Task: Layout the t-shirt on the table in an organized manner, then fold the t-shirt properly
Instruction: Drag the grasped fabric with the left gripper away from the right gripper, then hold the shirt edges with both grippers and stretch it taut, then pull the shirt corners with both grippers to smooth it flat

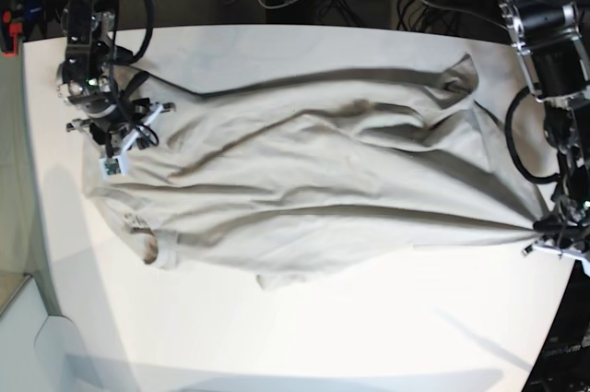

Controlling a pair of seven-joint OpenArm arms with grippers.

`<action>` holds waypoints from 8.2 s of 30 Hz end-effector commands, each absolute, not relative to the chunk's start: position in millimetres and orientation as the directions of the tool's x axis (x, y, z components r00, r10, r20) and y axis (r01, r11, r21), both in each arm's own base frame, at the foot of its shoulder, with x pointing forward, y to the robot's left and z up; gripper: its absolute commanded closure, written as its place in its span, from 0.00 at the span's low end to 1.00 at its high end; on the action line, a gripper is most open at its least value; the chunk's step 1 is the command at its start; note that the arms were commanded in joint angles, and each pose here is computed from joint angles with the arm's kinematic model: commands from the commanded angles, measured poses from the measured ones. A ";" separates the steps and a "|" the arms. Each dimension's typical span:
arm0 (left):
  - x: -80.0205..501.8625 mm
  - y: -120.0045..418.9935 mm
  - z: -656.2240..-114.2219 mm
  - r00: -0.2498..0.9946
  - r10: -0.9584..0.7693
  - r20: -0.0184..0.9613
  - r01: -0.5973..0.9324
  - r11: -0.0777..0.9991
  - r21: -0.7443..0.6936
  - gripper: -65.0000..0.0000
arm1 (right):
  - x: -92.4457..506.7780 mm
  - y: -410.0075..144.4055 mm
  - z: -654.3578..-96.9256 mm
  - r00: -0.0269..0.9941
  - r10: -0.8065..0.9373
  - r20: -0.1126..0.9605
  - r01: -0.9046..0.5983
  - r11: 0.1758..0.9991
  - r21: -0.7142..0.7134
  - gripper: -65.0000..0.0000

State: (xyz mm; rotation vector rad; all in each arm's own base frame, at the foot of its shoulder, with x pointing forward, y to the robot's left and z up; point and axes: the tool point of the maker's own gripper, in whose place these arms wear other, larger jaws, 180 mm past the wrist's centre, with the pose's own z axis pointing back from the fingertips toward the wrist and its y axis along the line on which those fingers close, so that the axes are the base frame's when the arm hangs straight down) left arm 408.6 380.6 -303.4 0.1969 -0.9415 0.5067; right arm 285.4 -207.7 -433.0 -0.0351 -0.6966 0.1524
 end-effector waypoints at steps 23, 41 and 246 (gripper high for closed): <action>408.4 339.8 -267.1 0.510 0.287 0.811 -0.344 0.932 -0.113 0.45 | 282.0 -208.0 -426.9 0.766 0.202 0.610 -0.164 0.979 -0.119 0.70; 285.8 240.9 -428.5 0.775 0.426 0.468 -0.349 0.905 -0.245 0.84 | 280.0 -192.5 -362.6 0.642 0.268 0.719 -0.196 0.963 -0.184 0.70; 288.0 309.3 -372.6 0.902 -0.199 0.383 0.106 0.962 0.251 0.84 | 237.0 -75.7 -376.6 0.371 0.396 0.840 -0.684 0.728 -0.041 0.70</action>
